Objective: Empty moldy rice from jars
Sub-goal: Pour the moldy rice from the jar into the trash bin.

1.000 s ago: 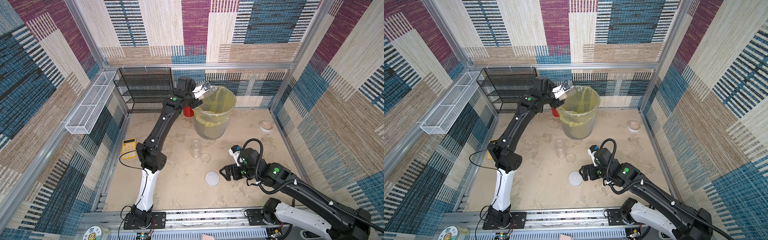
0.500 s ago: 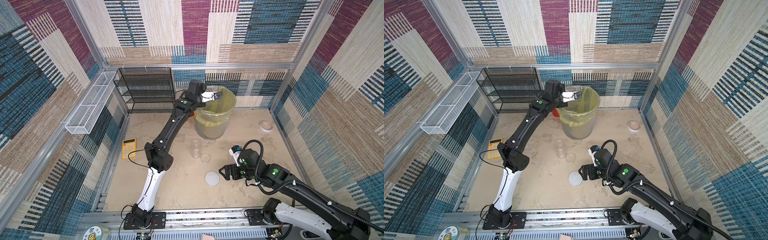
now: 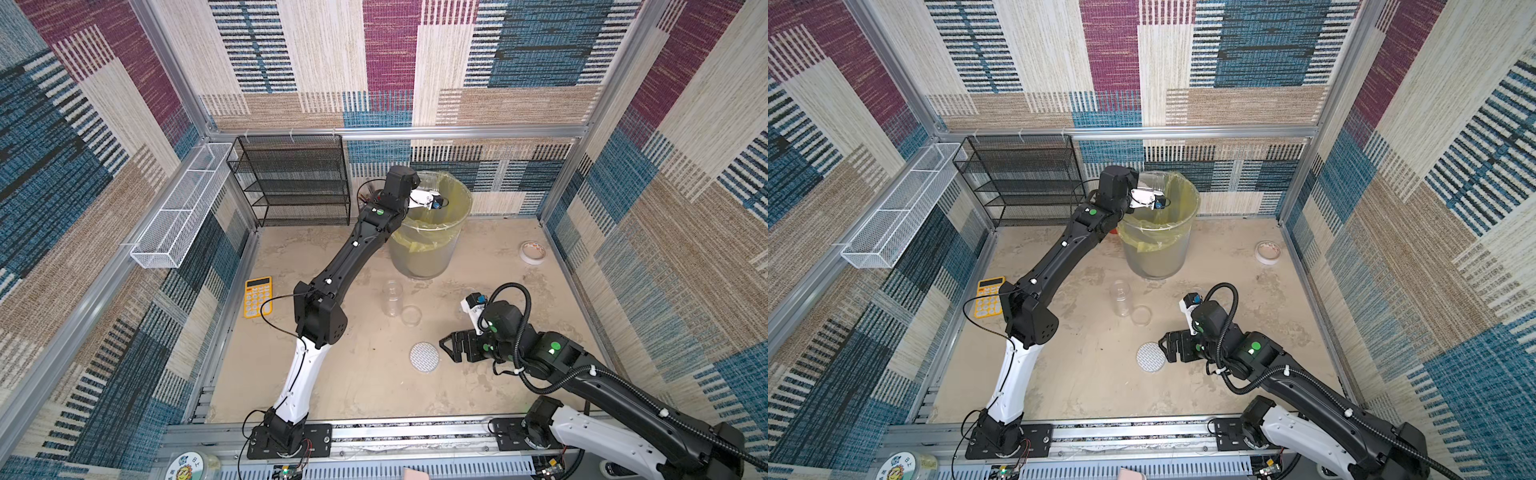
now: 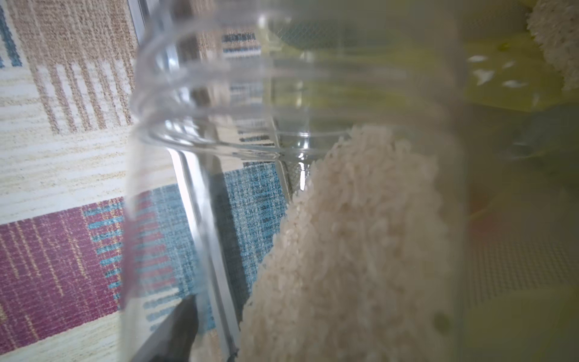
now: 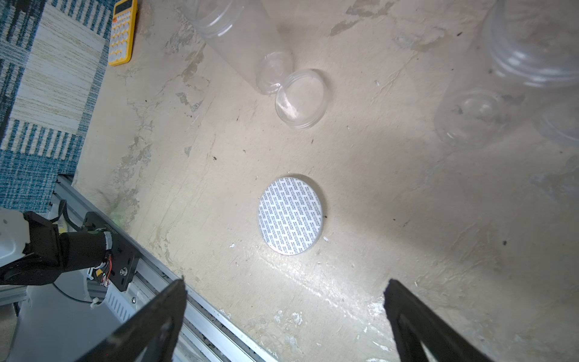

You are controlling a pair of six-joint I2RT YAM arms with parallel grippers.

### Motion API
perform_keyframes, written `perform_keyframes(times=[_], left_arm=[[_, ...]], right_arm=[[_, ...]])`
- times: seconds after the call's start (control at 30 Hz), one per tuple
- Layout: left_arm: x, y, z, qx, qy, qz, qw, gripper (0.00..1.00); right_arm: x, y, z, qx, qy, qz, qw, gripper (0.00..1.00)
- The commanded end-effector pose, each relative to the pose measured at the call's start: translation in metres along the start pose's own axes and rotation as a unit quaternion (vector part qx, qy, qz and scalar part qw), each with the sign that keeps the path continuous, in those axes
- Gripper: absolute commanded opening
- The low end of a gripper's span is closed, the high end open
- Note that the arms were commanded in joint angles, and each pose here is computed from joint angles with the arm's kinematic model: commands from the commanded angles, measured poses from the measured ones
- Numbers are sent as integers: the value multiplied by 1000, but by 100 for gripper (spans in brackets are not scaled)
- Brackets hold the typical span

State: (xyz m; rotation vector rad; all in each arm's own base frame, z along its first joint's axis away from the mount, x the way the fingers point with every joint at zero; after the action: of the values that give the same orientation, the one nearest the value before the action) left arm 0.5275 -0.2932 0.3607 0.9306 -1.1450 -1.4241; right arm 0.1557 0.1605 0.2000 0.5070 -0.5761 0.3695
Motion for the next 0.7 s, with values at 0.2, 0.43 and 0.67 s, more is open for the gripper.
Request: perform_keyframes(times=[0.2,0.43,0.67], left_arm=[[10,24,16,59,6,-71,996,49],[14,16,19,76,5,-143,987,50],[18,16,29,89,-3,-191,978,51]], right_arm=[[7,5,6,18,-30,0,999,100],[7,7,11,26,-42,1,999,100],[8,11,20,43,-54,2,998,99]])
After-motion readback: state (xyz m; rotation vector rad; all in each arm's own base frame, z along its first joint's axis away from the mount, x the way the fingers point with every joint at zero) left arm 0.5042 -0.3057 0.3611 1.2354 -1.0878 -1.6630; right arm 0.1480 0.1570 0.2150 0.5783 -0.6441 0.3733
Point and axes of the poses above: each gripper's point midway between its finger pads, its own z axis back along the fingers, its own y axis along the line the jaws close on, x = y × z, the point moved 6 cm from there along z, back along the fingers, and after that the axes turned 9 degrees about z, right-handed, at the moved point
